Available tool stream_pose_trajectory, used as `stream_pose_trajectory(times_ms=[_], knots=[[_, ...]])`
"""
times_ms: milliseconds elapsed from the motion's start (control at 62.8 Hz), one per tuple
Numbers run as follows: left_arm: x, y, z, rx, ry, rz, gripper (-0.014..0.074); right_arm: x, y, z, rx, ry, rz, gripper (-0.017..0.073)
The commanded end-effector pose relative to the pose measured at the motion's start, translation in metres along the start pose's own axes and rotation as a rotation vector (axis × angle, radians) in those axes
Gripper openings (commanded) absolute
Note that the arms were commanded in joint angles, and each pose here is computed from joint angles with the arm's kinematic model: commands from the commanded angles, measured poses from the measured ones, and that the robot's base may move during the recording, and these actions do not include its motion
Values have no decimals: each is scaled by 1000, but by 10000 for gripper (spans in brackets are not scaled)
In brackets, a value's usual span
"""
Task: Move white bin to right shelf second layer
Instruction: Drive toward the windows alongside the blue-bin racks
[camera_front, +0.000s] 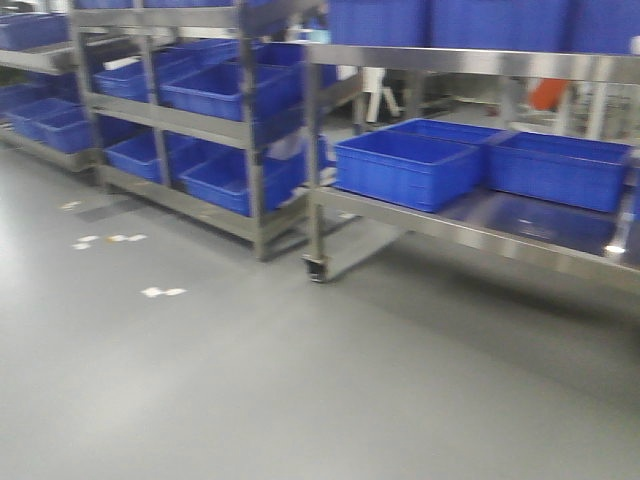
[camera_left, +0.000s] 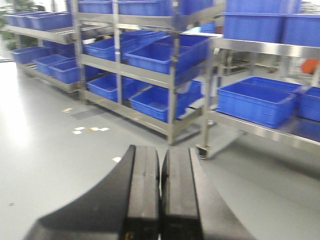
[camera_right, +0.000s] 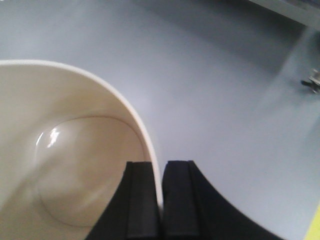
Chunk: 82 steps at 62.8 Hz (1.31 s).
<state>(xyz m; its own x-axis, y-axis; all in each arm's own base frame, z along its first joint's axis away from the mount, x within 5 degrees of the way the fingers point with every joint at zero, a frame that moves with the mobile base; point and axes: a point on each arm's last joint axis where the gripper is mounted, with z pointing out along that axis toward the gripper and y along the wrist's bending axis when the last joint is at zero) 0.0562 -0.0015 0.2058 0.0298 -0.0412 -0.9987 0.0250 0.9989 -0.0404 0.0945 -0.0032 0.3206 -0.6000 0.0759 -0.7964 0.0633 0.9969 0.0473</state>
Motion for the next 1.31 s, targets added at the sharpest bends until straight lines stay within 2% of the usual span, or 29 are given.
stream_pose_trajectory(times_ms=[0,1290], knots=[[1,0,0,3,-70,-11,85,-15,0,-6,-1,-108,2,49],[1,0,0,3,-70,-11,85,-15,0,-6,-1,-108,2,49]])
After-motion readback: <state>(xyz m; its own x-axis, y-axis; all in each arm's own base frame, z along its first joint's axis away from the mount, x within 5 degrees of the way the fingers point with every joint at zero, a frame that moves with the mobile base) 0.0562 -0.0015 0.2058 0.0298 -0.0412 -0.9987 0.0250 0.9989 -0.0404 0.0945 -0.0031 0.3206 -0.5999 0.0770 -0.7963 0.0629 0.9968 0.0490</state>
